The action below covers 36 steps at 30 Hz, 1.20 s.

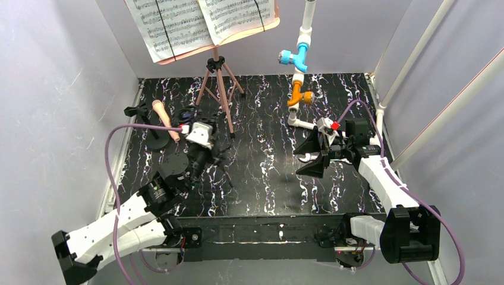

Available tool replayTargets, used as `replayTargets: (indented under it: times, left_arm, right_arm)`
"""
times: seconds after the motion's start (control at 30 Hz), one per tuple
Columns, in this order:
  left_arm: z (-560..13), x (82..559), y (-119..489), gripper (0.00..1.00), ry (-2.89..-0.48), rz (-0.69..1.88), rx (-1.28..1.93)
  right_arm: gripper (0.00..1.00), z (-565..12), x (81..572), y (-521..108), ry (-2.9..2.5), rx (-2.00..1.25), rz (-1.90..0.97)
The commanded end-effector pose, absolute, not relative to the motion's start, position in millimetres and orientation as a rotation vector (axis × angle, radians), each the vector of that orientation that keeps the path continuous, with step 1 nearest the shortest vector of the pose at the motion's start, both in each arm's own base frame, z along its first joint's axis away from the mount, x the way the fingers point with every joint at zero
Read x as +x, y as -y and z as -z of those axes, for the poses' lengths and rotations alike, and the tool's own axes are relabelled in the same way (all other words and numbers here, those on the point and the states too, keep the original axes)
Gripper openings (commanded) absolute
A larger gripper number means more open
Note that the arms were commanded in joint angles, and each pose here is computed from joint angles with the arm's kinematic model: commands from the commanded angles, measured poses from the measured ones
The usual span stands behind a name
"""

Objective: Pack up the instrument practice props
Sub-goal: Place the microphone stand at the center of the board.

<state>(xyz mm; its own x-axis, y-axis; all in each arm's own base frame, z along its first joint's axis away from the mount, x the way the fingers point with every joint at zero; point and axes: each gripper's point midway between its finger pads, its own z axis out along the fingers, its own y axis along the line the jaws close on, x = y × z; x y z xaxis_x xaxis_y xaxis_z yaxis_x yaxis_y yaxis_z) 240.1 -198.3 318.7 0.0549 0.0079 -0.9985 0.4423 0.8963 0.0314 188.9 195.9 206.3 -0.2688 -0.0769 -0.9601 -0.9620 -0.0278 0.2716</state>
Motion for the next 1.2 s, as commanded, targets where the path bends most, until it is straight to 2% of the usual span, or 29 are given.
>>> replayTargets:
  times: [0.0,0.2,0.6,0.63,0.67,0.7,0.8,0.83,0.87,1.03,1.17]
  left_arm:
    - [-283.6,261.4,94.1,0.0,-1.583,-0.094,0.151]
    - [-281.7,268.1,12.3,0.0,-1.515,-0.237,-0.138]
    - [-240.8,294.6,-57.0,0.01,-1.502,-0.289,-0.406]
    - [-239.3,295.6,-60.5,0.04,-1.489,-0.29,-0.419]
    - [-236.5,295.8,-63.2,0.12,-1.487,-0.294,-0.431]
    - [-235.4,295.7,-64.6,0.24,-1.487,-0.298,-0.436]
    - [-238.0,294.7,-60.1,0.78,-1.499,-0.284,-0.401]
    - [-239.7,292.1,-55.7,0.9,-1.51,-0.249,-0.398]
    - [-236.0,290.1,-51.2,0.97,-1.546,-0.221,-0.395]
    - [-215.1,263.2,-24.4,0.98,-1.775,-0.055,-0.4]
    - [-212.4,251.7,1.0,0.98,-1.84,0.079,-0.304]
  right_arm:
    - [0.98,-213.7,192.7,-193.7,-1.421,-1.167,-1.349]
    - [0.98,-211.1,194.4,-192.6,-1.433,-1.16,-1.344]
    - [1.0,-209.9,194.7,-191.7,-1.438,-1.153,-1.349]
    - [1.0,-209.7,194.2,-191.8,-1.437,-1.153,-1.352]
    - [1.0,-209.8,194.0,-191.8,-1.437,-1.152,-1.354]
    - [1.0,-210.2,193.7,-191.9,-1.435,-1.153,-1.354]
    - [1.0,-211.2,193.4,-191.8,-1.432,-1.154,-1.354]
    - [1.0,-211.5,193.3,-191.9,-1.431,-1.154,-1.354]
    - [1.0,-211.7,193.6,-191.5,-1.431,-1.153,-1.351]
    - [1.0,-212.0,193.0,-191.6,-1.43,-1.153,-1.354]
    - [1.0,-211.4,193.7,-191.6,-1.432,-1.152,-1.356]
